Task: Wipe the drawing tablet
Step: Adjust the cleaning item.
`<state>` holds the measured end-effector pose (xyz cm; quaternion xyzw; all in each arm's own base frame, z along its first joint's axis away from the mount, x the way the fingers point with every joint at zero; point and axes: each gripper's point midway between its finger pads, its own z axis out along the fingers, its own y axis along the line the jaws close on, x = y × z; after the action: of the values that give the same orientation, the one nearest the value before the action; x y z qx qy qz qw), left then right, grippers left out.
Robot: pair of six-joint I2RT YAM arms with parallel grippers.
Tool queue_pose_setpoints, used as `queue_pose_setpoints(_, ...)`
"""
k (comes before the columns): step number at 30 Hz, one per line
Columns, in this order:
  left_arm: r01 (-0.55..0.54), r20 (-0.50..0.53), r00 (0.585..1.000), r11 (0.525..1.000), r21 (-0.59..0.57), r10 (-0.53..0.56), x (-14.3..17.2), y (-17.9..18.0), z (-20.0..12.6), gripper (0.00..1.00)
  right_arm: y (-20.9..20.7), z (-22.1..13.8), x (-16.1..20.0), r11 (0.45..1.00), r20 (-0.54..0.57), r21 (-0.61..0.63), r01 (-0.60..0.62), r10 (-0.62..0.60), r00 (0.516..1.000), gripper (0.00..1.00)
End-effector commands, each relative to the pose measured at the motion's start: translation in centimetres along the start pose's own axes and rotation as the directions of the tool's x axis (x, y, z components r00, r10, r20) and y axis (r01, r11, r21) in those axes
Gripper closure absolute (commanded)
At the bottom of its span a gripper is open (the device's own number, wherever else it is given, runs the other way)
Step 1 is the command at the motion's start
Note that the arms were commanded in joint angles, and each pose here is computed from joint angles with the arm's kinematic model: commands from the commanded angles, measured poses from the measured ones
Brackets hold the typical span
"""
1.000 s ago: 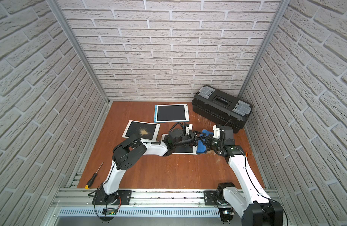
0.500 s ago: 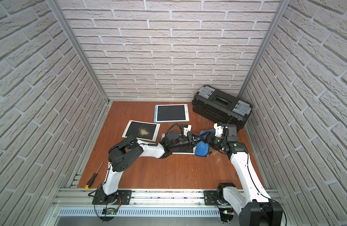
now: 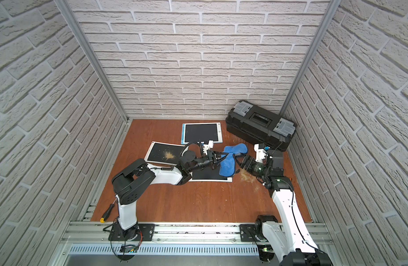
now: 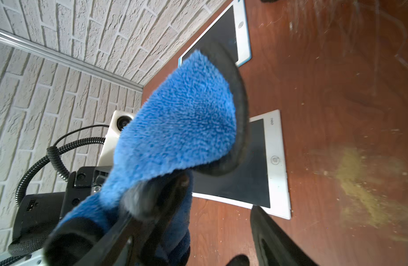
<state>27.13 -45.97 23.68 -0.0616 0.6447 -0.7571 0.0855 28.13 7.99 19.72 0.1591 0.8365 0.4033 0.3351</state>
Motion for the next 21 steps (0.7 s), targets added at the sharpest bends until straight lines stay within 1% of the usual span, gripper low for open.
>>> queue_pose_setpoints(1,-0.014,-0.054,0.998,0.983,0.181,0.024,1.1,-4.7,0.6,1.0,3.7,-0.6,-1.4,0.984,0.05,-0.159,0.086,-0.079,0.996,0.18)
queue_pose_setpoints(2,-0.01,-0.061,0.998,0.983,0.186,0.022,1.3,-4.9,0.8,1.0,3.9,-0.9,-1.4,0.982,0.061,-0.16,0.097,-0.089,0.994,0.11)
queue_pose_setpoints(3,-0.011,-0.067,0.997,0.982,0.191,0.025,1.4,-5.1,1.0,1.0,4.5,-1.3,-1.5,0.978,0.081,-0.176,0.115,-0.102,0.992,0.07)
queue_pose_setpoints(4,-0.013,-0.072,0.997,0.981,0.195,0.028,1.6,-5.3,1.1,1.0,5.0,-1.7,-1.6,0.973,0.099,-0.193,0.126,-0.109,0.989,0.01)
queue_pose_setpoints(5,-0.011,-0.075,0.997,0.981,0.196,0.026,1.8,-5.3,1.1,1.0,5.4,-2.1,-1.6,0.969,0.115,-0.205,0.136,-0.115,0.987,0.0)
queue_pose_setpoints(8,-0.005,-0.046,0.999,0.985,0.174,0.014,1.0,-4.4,0.4,1.0,6.0,-2.7,-1.4,0.962,0.14,-0.223,0.156,-0.127,0.982,0.01)
queue_pose_setpoints(11,-0.001,-0.002,1.0,0.991,0.136,0.002,-0.3,-3.0,-1.0,1.0,6.1,-3.1,-1.0,0.958,0.152,-0.231,0.172,-0.139,0.978,0.01)
queue_pose_setpoints(14,-0.007,0.026,1.0,0.993,0.12,0.004,-0.9,-2.7,-2.1,1.0,7.1,-3.6,-0.6,0.938,0.164,-0.287,0.193,-0.15,0.975,0.02)
queue_pose_setpoints(16,-0.011,0.026,1.0,0.992,0.125,0.008,-0.9,-3.0,-2.1,1.0,7.4,-3.6,-0.3,0.93,0.159,-0.315,0.191,-0.146,0.976,0.0)
queue_pose_setpoints(21,-0.006,-0.014,1.0,0.987,0.162,0.008,0.4,-4.4,-0.8,1.0,6.8,-2.4,0.4,0.941,0.091,-0.295,0.167,-0.147,0.985,0.0)
